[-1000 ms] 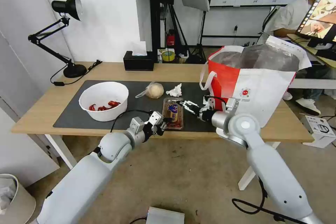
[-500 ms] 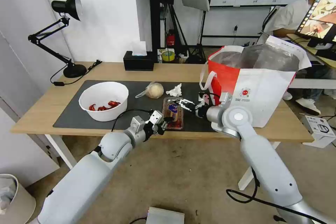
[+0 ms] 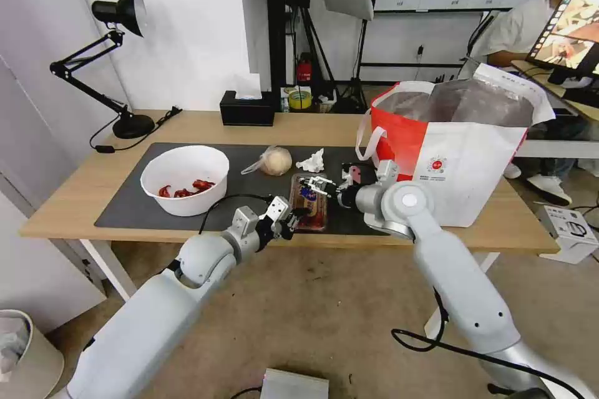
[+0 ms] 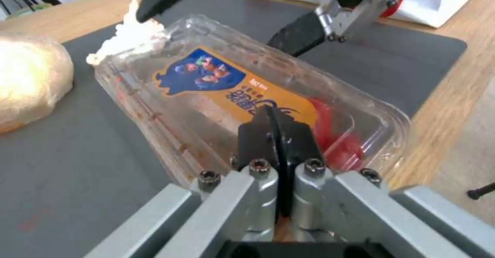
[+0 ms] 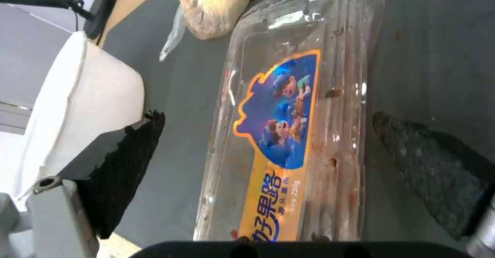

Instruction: Pick up the trash from the table and place it into the takeout bag.

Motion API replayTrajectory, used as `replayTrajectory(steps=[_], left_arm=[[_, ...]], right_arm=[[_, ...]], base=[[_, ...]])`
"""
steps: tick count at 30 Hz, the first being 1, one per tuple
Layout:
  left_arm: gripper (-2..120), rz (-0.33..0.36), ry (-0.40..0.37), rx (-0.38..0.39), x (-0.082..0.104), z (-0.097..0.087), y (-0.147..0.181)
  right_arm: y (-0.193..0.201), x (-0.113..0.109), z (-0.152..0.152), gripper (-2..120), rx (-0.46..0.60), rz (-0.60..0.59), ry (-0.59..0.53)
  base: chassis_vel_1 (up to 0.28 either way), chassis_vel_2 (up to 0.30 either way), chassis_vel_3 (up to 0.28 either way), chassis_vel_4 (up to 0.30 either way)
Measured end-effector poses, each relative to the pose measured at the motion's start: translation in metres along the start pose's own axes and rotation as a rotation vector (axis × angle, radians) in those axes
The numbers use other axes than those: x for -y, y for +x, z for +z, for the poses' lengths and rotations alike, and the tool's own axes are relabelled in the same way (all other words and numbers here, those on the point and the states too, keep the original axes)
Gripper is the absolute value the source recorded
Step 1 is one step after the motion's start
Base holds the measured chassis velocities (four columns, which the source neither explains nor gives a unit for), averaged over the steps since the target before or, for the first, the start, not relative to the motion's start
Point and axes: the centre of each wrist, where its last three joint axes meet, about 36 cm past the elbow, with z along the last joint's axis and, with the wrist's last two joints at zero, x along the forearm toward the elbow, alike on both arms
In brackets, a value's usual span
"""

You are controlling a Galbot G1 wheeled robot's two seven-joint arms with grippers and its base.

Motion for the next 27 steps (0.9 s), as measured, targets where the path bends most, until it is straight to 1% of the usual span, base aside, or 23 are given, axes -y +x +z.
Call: replayTrajectory(steps=[4,8,14,21,27], left_arm=[[0,0.003,0.009,0.001,0.003,0.002,-0.001],[0,0.002,0.011,0.002,0.002,0.001,-0.001],[0,-0.001,0.006,0.004,-0.001,-0.001,0.001],[0,-0.001,0.005,0.005,-0.001,-0.001,0.005],[0,0.001,0.006,0.009,0.000,-0.002,0.004]], right_arm=[[-0.002,-0.001,0.000,100,-0.004,0.021,0.000],[-0.004,0.000,0.003,100,-0.014,0.032,-0.005],[-0.007,-0.003,0.008,100,-0.028,0.027,-0.006],[-0.010,-0.008,0.012,100,-0.039,0.035,-0.002],[-0.012,-0.008,0.013,100,-0.044,0.035,-0.004]], base=[[0.000,0.000,0.000,0.000],[0.000,0.000,0.000,0.000],[0.000,0.000,0.000,0.000],[0.000,0.000,0.000,0.000],[0.000,0.000,0.000,0.000]])
